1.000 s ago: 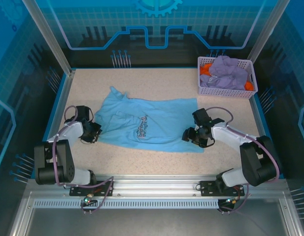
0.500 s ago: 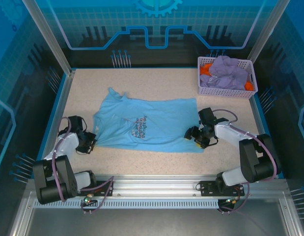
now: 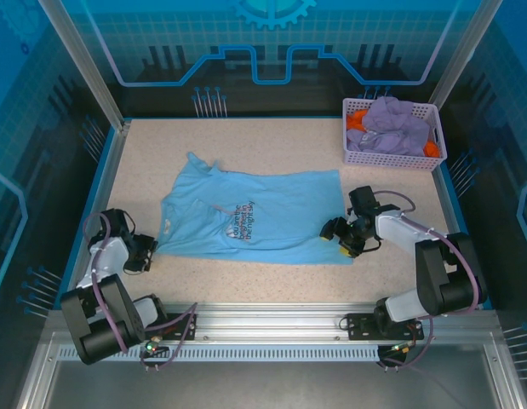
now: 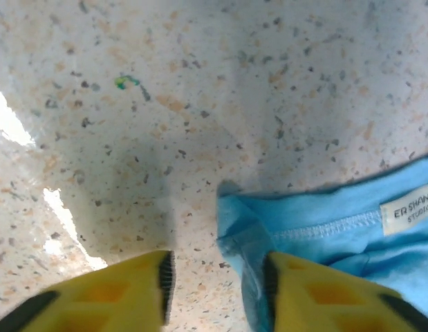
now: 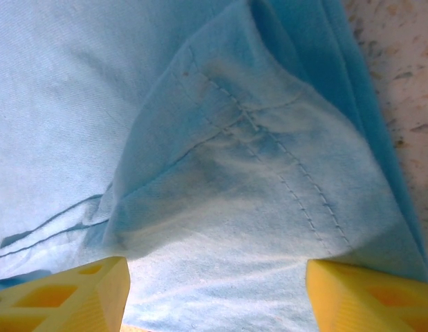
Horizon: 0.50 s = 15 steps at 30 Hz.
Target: Fold and stack the t-shirts
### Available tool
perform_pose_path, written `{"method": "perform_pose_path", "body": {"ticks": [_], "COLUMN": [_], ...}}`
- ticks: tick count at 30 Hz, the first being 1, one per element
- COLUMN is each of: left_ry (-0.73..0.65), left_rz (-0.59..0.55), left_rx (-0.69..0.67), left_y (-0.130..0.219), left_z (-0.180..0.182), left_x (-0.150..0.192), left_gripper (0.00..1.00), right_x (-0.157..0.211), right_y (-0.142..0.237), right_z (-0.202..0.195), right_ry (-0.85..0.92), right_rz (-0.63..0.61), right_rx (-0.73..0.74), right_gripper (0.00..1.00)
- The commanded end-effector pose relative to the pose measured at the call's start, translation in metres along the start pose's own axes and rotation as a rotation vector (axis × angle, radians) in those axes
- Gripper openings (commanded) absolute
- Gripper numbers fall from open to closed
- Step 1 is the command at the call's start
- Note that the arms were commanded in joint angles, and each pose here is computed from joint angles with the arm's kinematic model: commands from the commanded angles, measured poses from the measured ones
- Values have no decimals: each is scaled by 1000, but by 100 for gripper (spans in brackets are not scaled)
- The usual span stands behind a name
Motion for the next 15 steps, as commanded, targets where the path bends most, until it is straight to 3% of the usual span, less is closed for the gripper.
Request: {"method": "perform_pose_path", "body": {"ticks": [1,9,12,15], "left_ry": [-2,8,19,20], "left_rz": [19,63,74,84], "left_rx": [48,106,109,102], "left_y": [7,3,-7,-17], "left_z": [-4,-2,-2,-3], "left_x": [1,16,17,14], "left_gripper": [60,60,52,33], "right_x": [3,20,27,31], "right_y": [0,9,4,-3], "right_z": [-7,-2,2,8], "right_ry": [26,81,104,136], "right_rz": [-18,-69,-59,-36], "right_rx": [29,64,42,71], "right_gripper": [71,71,69,67]}}
Point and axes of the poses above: each hand's point on the last joint's axis, 136 mm out from that joint toward the fingers, its own y axis back along the fingers, its own z axis along the line the jaws close on, x = y × z, the point moved 8 cm from there along y, back along the fingers, and after that the axes turned 7 degrees about -y, right-handed, at the moved point
